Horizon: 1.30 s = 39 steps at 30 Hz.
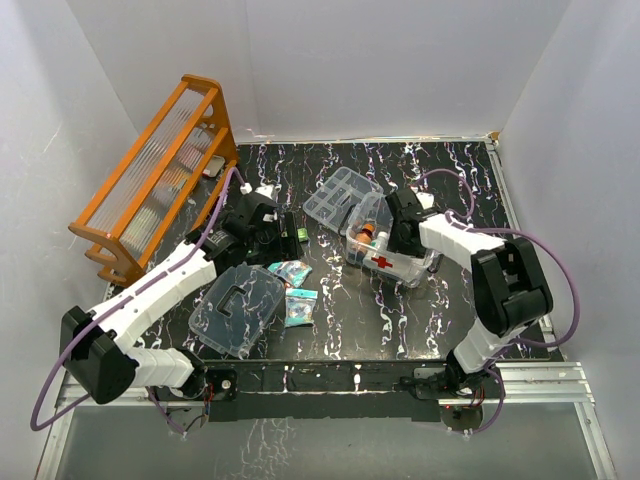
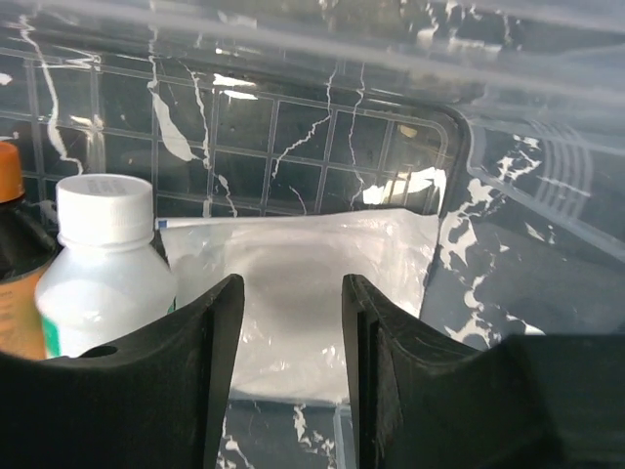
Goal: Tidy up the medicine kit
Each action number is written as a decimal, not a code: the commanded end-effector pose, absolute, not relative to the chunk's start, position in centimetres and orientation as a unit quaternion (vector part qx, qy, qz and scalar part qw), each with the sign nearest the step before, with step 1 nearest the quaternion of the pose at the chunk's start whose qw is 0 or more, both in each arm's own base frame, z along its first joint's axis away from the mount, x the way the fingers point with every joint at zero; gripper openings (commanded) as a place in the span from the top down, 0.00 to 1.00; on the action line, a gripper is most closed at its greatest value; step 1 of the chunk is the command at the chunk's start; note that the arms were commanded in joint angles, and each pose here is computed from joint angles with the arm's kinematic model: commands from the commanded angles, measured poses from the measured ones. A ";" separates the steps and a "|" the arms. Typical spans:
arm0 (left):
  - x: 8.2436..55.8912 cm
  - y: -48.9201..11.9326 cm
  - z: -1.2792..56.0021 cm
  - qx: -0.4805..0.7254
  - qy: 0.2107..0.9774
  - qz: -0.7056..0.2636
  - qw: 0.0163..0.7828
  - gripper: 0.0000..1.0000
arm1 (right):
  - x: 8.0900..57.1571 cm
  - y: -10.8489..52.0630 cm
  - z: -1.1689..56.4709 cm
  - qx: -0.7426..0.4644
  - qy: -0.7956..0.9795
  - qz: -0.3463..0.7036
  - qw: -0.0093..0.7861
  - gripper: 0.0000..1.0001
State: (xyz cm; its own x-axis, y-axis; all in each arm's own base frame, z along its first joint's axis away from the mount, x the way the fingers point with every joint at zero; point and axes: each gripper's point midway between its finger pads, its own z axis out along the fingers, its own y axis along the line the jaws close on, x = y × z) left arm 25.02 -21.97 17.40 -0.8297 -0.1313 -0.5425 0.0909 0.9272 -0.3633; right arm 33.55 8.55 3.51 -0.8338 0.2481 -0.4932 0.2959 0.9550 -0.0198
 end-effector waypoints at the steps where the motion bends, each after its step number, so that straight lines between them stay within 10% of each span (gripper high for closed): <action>1: 25.4 -21.5 17.6 0.001 0.937 -0.179 0.301 0.25 | 35.7 9.1 10.6 0.152 0.935 -0.017 0.320 0.55; 11: 27.0 -19.7 15.4 0.056 0.944 -0.100 0.310 0.26 | 33.3 12.3 18.9 0.087 0.914 0.122 0.378 0.46; 21: 25.9 -21.2 10.0 0.055 0.971 -0.107 0.208 0.49 | 29.1 17.1 22.7 0.008 0.872 0.292 0.392 0.47; 39: 17.6 -20.8 5.5 -0.009 0.988 -0.113 0.109 0.63 | 21.2 27.1 17.4 -0.003 0.889 0.333 0.316 0.48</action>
